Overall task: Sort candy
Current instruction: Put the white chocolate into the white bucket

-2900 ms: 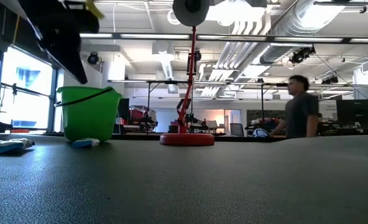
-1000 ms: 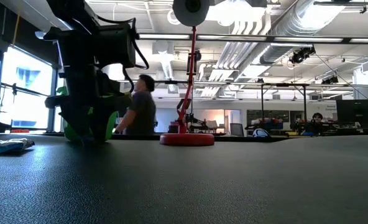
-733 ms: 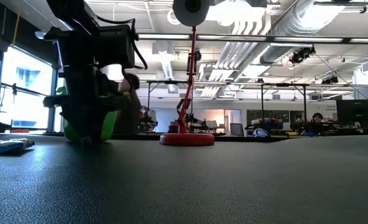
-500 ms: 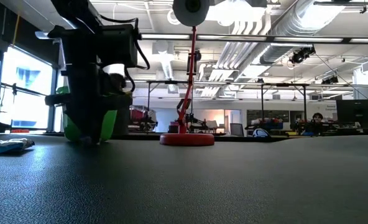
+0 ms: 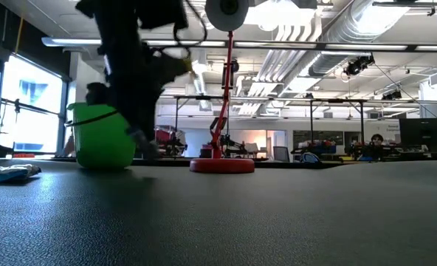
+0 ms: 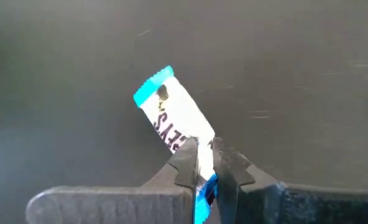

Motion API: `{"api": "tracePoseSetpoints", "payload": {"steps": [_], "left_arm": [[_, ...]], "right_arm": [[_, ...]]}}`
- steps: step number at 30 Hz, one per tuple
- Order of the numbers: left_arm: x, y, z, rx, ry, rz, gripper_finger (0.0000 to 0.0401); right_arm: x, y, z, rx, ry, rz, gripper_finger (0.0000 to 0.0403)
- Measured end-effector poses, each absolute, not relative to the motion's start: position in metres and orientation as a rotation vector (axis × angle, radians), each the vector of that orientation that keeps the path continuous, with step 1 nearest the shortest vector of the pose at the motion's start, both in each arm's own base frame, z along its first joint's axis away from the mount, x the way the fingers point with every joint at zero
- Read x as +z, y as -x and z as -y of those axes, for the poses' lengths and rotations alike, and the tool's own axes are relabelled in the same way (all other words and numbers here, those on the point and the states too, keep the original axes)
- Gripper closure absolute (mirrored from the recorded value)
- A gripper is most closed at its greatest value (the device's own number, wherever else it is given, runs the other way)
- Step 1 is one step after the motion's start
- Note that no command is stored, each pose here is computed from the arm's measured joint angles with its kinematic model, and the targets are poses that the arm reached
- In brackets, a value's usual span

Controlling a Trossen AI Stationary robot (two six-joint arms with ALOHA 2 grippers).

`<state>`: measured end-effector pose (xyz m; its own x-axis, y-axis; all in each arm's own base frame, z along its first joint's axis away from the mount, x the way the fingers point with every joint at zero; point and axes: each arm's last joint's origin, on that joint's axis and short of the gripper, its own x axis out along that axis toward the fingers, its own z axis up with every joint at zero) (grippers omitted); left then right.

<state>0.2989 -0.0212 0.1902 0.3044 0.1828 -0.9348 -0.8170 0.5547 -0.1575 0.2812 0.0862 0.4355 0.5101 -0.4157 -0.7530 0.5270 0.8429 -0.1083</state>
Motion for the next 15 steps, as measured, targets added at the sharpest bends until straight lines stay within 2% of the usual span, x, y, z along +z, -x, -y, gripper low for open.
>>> {"api": "tracePoseSetpoints", "payload": {"steps": [9,15], "left_arm": [[0.261,-0.322,0.04,0.625,0.586,-0.817,0.0388],[0.323,-0.296,0.042,0.566,0.432,-0.63,0.0388]], "right_arm": [[0.438,-0.283,-0.084,-0.656,-0.126,-0.769,0.0261],[0.444,-0.289,-0.083,-0.809,-0.257,-0.551,0.0261]]}}
